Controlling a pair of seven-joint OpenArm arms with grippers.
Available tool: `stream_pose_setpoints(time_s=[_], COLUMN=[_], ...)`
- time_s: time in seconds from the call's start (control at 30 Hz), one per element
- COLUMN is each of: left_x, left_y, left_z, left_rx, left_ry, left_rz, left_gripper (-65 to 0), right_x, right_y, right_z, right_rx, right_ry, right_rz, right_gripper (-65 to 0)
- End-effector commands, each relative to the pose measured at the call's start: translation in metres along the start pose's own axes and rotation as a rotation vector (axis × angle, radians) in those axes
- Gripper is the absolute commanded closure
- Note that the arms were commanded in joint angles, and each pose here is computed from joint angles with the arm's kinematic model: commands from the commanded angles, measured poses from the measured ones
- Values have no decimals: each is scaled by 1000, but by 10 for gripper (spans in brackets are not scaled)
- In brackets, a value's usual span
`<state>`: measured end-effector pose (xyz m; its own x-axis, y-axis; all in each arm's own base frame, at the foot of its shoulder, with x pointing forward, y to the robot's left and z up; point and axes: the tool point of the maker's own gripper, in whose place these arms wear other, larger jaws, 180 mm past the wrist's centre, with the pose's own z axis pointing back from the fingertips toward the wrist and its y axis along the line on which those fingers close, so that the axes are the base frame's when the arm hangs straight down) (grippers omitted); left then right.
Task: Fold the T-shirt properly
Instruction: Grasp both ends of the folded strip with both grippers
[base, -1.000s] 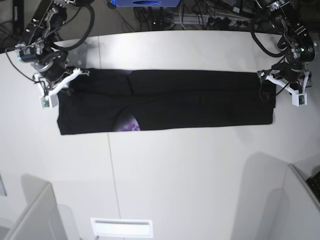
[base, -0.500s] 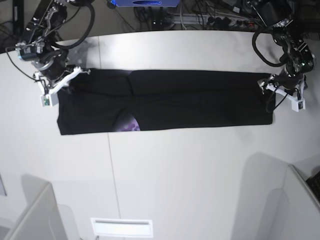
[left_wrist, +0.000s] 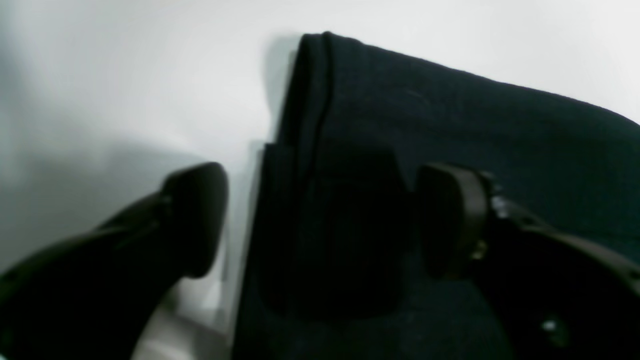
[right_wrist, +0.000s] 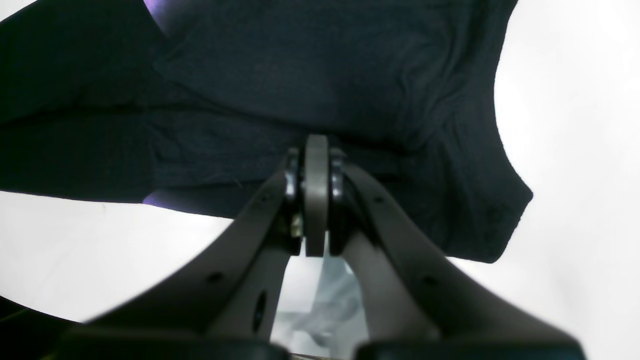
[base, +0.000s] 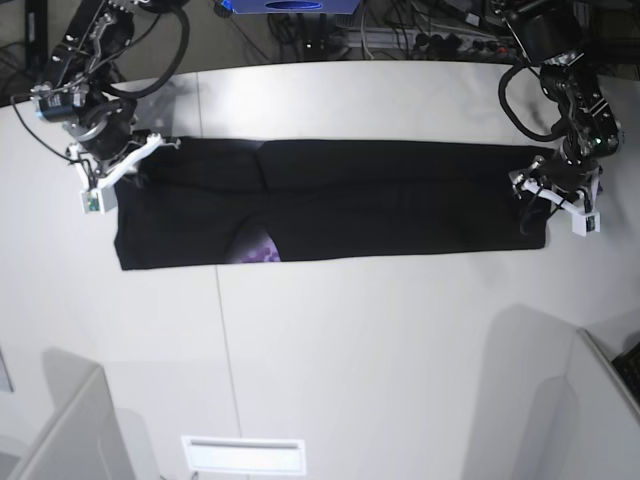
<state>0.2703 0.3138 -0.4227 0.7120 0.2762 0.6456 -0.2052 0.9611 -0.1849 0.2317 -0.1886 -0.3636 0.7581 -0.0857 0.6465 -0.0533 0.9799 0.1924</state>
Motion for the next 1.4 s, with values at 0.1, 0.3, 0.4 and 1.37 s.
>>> stream_pose_setpoints(time_s=[0.1, 0.3, 0.4, 1.37], left_x=[-13, -13, -12, 65], left_y=[-5, -7, -4, 33], left_z=[-2, -3, -2, 35], left_rx=[-14, -18, -12, 95], left_ry=[66, 67, 63, -115], left_rz=[-13, -15, -13, -83], left_gripper=[-351, -197, -128, 0], right_x=[14, 13, 13, 14], right_y=[1, 1, 1, 2], right_z=[4, 3, 3, 2], right_rx=[7, 7, 7, 11], right_ry=[-49, -47, -47, -50], right_rz=[14, 14, 14, 7], right_gripper=[0, 0, 0, 0])
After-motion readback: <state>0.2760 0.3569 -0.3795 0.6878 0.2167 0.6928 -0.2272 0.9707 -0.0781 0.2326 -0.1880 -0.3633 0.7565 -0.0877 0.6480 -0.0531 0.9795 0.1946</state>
